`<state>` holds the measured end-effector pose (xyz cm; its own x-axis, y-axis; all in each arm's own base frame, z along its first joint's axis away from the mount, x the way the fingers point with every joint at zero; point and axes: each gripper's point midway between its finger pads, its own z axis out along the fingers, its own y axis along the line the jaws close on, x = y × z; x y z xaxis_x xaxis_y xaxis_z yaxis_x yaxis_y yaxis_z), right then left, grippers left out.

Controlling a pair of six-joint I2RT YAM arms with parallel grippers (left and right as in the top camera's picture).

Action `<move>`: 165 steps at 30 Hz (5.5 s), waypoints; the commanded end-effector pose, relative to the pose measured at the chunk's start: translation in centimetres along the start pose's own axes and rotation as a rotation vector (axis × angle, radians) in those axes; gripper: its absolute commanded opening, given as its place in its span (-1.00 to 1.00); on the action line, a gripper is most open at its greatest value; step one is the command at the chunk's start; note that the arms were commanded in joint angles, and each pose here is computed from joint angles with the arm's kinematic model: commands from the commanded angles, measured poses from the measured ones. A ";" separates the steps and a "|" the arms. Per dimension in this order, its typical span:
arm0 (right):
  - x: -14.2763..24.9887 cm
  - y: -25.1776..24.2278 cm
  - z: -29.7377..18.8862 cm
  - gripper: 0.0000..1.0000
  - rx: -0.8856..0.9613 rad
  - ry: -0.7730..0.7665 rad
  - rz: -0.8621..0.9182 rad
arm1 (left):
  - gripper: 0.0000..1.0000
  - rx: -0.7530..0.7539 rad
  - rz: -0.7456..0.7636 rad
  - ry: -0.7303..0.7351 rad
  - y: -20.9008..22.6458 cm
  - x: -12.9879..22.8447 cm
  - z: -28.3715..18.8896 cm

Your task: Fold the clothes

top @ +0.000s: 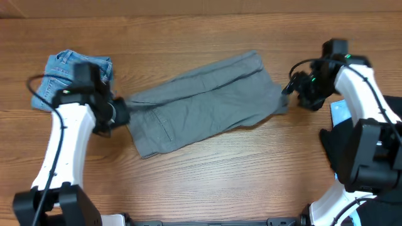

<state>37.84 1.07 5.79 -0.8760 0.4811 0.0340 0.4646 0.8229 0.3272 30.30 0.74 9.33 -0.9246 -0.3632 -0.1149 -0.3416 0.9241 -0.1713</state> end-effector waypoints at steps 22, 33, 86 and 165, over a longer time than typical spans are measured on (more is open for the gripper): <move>1.3 -0.2 -4.9 -0.43 -0.016 0.015 0.000 | -0.92 0.241 0.115 0.170 -5.5 4.0 6.6; -3.0 5.3 0.1 -0.92 -0.141 -0.184 -0.002 | -0.92 0.249 0.178 0.065 -6.4 0.8 5.8; -3.2 12.5 -5.1 -0.92 -0.349 -0.322 -0.164 | -0.92 0.363 0.435 -0.175 -12.2 -4.0 3.0; 9.0 -4.0 3.5 -0.09 -0.119 0.197 -0.025 | -0.92 0.083 0.001 0.163 0.8 -2.3 4.1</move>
<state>29.27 2.35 1.39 -0.8673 0.4558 0.2001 0.4966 0.7639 0.4122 32.23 1.40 4.68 -0.9304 -0.3589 0.0748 -0.3656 0.8939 -0.2594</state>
